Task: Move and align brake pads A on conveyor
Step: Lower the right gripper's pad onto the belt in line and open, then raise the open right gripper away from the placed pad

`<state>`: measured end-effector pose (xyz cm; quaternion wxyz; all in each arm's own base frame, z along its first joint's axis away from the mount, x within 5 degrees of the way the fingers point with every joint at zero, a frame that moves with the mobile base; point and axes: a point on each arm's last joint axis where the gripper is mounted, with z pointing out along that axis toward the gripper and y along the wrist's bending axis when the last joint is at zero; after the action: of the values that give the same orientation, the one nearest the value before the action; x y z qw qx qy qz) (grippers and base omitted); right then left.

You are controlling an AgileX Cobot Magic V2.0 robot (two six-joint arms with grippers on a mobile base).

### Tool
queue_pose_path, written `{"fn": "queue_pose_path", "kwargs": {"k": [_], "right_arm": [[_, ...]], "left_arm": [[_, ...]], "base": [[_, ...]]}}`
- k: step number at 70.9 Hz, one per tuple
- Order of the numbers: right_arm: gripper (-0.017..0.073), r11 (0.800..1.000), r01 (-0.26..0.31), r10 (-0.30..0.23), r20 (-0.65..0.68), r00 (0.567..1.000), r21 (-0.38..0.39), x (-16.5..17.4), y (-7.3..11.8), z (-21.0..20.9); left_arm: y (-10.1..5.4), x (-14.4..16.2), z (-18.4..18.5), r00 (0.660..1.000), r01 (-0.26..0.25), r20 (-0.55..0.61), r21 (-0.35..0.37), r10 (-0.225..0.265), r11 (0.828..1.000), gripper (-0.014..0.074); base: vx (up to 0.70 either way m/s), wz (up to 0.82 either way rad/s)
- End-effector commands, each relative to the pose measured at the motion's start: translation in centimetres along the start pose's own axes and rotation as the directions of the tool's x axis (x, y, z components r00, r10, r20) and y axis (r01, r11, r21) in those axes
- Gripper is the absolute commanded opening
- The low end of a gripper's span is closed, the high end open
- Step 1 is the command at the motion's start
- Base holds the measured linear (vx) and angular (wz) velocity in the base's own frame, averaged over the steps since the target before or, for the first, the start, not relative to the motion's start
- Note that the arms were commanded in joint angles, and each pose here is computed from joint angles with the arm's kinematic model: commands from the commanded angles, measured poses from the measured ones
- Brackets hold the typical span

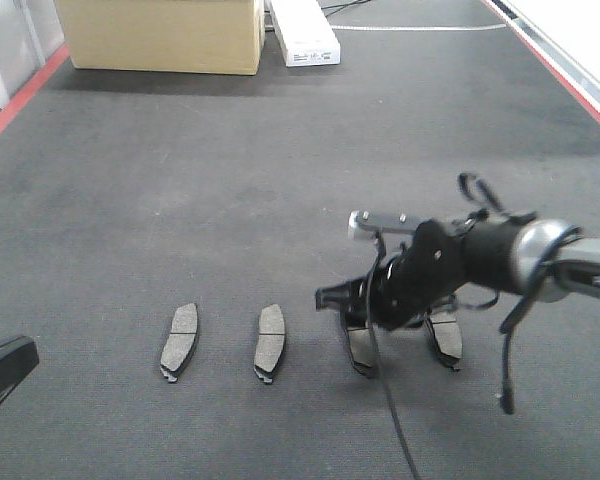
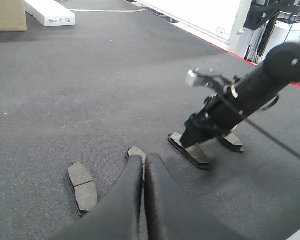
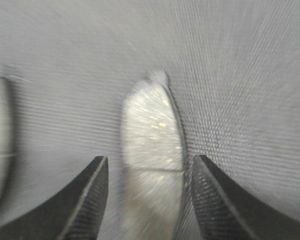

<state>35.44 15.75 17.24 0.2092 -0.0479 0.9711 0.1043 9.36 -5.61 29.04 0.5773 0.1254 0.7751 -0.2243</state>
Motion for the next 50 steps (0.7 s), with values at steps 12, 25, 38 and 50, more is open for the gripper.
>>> {"fn": "queue_pose_path", "kwargs": {"k": [12,25,38,50], "right_arm": [[0.0344,0.995,0.094,-0.086,0.283,0.955,-0.016,-2.7,0.8,-10.7],[0.0291,0.99,0.136,-0.134,0.363,0.922,0.019,-1.5,0.4,-17.3],[0.0223,0.986,0.163,-0.166,0.402,0.9,0.043,2.9,-1.1,-20.3],[0.0134,0.971,0.228,-0.239,0.42,0.876,0.077,8.2,-2.8,-22.0]], "left_arm": [[-0.5,-1.5,-0.3,0.996,-0.003,0.093,0.036,-0.001,0.999,-0.0008],[-0.5,-1.5,-0.3,0.996,-0.003,0.093,0.036,-0.001,0.999,-0.0008],[-0.5,-1.5,-0.3,0.996,-0.003,0.092,0.036,-0.001,0.999,-0.0008],[-0.5,-1.5,-0.3,0.996,-0.003,0.092,0.036,-0.001,0.999,-0.0008]], "base": [[0.0,0.0],[0.0,0.0],[0.0,0.0],[0.0,0.0]]}}
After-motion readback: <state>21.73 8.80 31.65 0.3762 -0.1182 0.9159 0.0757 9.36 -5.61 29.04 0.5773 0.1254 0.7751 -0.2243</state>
